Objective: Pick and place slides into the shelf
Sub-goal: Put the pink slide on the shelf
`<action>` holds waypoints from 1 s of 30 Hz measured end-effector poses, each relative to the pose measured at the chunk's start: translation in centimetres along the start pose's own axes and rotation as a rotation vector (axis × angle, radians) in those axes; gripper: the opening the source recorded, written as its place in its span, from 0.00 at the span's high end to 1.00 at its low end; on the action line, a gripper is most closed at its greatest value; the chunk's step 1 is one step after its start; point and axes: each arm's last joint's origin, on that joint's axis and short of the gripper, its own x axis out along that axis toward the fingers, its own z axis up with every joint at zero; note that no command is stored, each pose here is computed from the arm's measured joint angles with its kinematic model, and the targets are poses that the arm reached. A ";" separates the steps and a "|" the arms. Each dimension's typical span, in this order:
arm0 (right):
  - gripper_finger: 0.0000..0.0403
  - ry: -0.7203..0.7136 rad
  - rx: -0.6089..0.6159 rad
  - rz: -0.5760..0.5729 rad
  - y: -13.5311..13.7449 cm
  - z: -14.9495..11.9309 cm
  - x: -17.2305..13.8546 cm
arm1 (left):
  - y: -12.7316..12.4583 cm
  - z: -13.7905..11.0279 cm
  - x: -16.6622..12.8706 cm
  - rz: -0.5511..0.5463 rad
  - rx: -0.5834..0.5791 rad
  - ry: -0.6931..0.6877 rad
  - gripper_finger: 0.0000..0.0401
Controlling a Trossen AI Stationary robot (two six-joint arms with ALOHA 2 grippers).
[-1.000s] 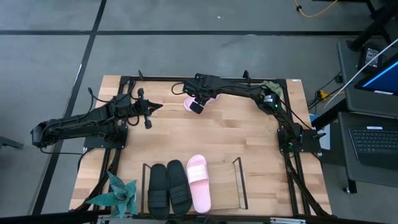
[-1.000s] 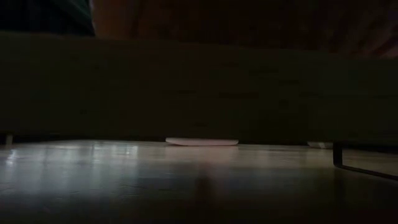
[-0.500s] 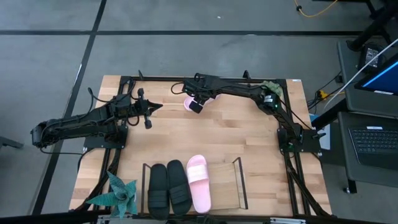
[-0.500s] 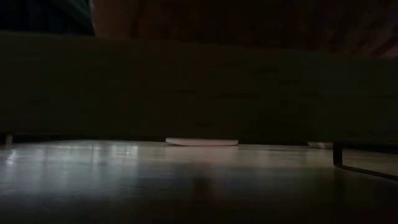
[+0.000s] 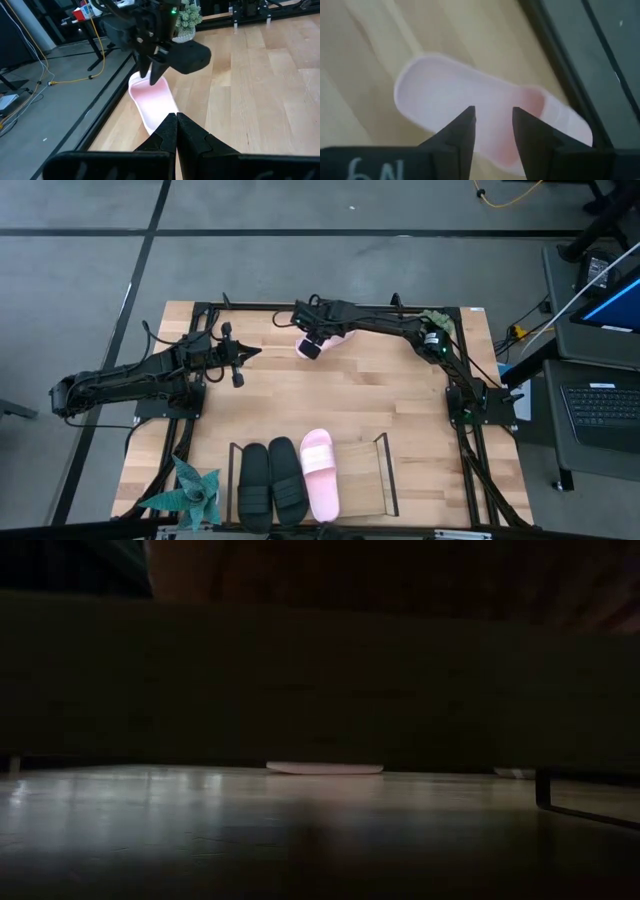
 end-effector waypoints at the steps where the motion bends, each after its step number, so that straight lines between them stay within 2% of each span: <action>1: 0.68 -0.021 0.013 0.003 0.0 0.2 0.0 | 0.0 0.0 0.0 0.000 0.000 0.000 1.00; 10: 0.68 -0.047 0.012 0.058 0.4 0.5 -0.2 | 0.0 -0.1 0.0 -0.003 0.000 0.010 1.00; 13: 0.67 -0.035 -0.029 0.058 0.8 0.3 -0.3 | 0.0 -0.1 0.0 -0.003 0.000 0.012 1.00; 20: 0.67 -0.028 -0.074 0.024 1.6 0.0 -0.6 | 0.0 -0.1 0.0 -0.003 0.001 0.012 1.00; 30: 0.67 0.006 -0.085 -0.009 1.6 -0.4 -0.6 | 0.0 -0.1 0.0 -0.003 0.000 0.012 1.00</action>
